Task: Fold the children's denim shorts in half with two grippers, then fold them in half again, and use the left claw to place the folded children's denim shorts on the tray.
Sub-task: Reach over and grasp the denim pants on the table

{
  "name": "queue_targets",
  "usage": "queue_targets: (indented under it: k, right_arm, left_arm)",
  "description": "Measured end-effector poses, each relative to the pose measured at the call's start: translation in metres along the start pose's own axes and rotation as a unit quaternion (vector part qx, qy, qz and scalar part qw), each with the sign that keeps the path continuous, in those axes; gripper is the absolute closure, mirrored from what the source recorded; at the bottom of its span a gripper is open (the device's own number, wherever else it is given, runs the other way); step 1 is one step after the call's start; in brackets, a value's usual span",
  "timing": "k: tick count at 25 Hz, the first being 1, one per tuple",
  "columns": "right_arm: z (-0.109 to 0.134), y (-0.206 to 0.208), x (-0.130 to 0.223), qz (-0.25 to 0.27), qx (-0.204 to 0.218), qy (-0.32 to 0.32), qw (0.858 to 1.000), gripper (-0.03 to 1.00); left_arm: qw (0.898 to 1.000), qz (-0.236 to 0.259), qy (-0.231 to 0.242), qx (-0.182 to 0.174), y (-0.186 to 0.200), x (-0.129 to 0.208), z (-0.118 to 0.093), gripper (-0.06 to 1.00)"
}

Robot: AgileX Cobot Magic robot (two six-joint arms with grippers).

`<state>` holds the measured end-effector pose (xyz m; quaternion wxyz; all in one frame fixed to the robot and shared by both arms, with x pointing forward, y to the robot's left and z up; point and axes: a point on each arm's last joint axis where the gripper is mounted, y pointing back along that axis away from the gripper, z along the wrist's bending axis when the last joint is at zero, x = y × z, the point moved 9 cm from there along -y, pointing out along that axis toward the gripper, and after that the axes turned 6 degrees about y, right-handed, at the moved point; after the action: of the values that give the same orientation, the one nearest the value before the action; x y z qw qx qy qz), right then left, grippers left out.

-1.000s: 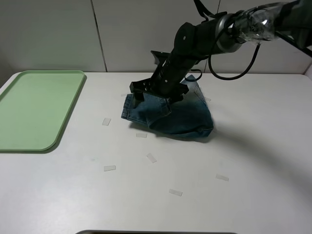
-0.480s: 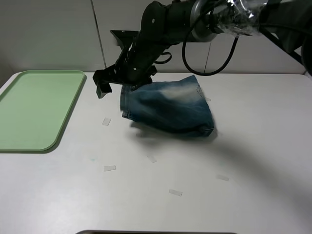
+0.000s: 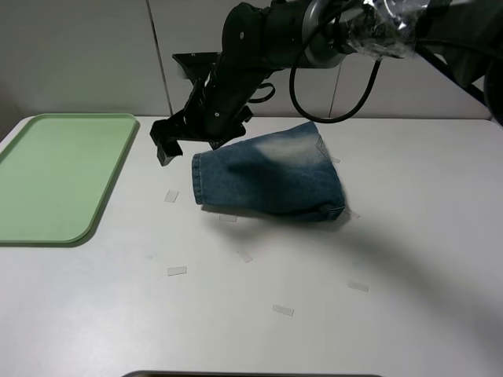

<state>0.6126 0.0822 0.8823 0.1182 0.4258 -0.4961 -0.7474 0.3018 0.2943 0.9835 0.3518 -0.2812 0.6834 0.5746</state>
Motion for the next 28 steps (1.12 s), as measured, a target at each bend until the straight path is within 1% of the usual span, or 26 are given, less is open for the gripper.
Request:
queue_targets:
  k: [3,7,11,14,19,21,24,27,28]
  right_arm:
    - [-0.02,0.003,0.008,0.021,0.016,-0.002,1.0,0.27]
    - [-0.064,0.024,0.023,0.044,0.067,-0.027,0.996,0.27]
    - [-0.105,0.065,0.041,0.041,0.124,-0.054,0.99,0.27]
    - [-0.13,0.1,0.06,0.026,0.154,-0.084,0.984,0.27]
    - [-0.155,0.161,0.096,-0.017,0.195,-0.124,0.973,0.27]
    - [-0.167,0.188,0.108,-0.047,0.219,-0.139,0.965,0.27]
    - [-0.177,0.231,0.128,-0.088,0.261,-0.147,0.95,0.27]
    - [-0.176,0.273,0.149,-0.118,0.298,-0.156,0.934,0.27]
    - [-0.175,0.284,0.158,-0.121,0.308,-0.16,0.93,0.27]
  left_arm:
    - [1.0,0.0,0.0,0.0,0.0,0.0,0.0,0.1]
    - [1.0,0.0,0.0,0.0,0.0,0.0,0.0,0.1]
    - [1.0,0.0,0.0,0.0,0.0,0.0,0.0,0.1]
    - [1.0,0.0,0.0,0.0,0.0,0.0,0.0,0.1]
    - [1.0,0.0,0.0,0.0,0.0,0.0,0.0,0.1]
    - [1.0,0.0,0.0,0.0,0.0,0.0,0.0,0.1]
    - [1.0,0.0,0.0,0.0,0.0,0.0,0.0,0.1]
    - [1.0,0.0,0.0,0.0,0.0,0.0,0.0,0.1]
    - [1.0,0.0,0.0,0.0,0.0,0.0,0.0,0.1]
